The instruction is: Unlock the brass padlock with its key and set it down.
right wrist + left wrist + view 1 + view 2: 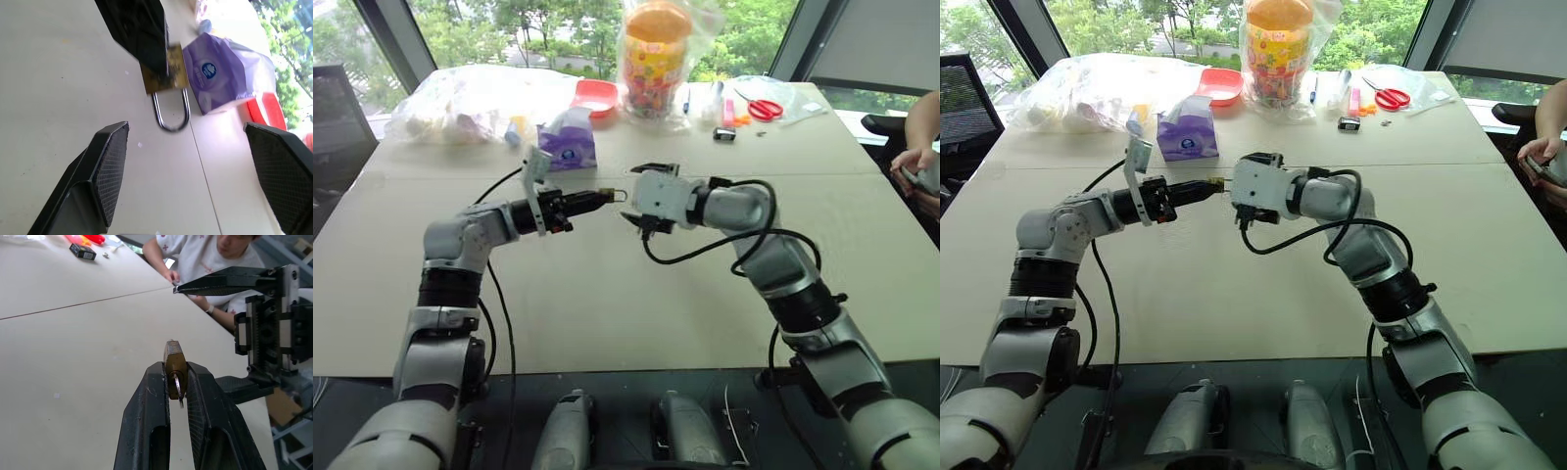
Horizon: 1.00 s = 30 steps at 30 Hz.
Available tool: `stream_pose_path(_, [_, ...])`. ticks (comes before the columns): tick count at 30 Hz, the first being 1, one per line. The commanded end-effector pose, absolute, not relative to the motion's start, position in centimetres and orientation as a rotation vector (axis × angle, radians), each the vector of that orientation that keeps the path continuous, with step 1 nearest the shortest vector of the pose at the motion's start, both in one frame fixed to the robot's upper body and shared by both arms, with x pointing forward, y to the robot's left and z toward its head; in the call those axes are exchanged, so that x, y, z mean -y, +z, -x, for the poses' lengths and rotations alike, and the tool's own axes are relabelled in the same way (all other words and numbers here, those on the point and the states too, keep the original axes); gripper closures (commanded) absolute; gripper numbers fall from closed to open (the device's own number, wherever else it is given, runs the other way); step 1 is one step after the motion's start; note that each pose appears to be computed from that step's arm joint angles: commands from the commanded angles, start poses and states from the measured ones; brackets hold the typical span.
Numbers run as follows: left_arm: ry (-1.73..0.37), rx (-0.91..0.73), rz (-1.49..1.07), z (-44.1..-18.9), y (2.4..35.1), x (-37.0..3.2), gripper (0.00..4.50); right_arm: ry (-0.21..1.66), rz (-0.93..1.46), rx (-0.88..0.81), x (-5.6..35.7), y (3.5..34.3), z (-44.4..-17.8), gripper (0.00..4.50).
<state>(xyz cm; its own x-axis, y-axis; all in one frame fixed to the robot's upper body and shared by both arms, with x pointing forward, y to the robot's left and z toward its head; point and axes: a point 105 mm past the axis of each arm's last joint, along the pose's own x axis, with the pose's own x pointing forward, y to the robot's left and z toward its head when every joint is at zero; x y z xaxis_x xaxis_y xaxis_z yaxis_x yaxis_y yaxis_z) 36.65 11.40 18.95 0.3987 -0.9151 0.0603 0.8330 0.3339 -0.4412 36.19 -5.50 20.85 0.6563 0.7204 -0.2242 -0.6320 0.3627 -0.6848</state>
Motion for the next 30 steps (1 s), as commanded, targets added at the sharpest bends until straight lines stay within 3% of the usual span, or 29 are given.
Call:
stream_pose_path(1, [-1.274, -0.137, 0.52, -35.0, 21.2, -11.8, 4.5, 0.874, 0.49, 0.168, 6.3, 24.9, -34.5, 0.92])
stream_pose_path(7, [-1.357, -0.177, 0.453, -33.6, 20.9, -10.4, 4.5, 0.849, 0.306, 0.144, 7.0, 26.3, -33.9, 0.92])
stream_pose_path(30, [-1.426, -0.142, 0.404, -32.8, 22.5, -9.7, 4.5, 0.927, 0.372, 0.044, 6.4, 23.7, -33.0, 0.92])
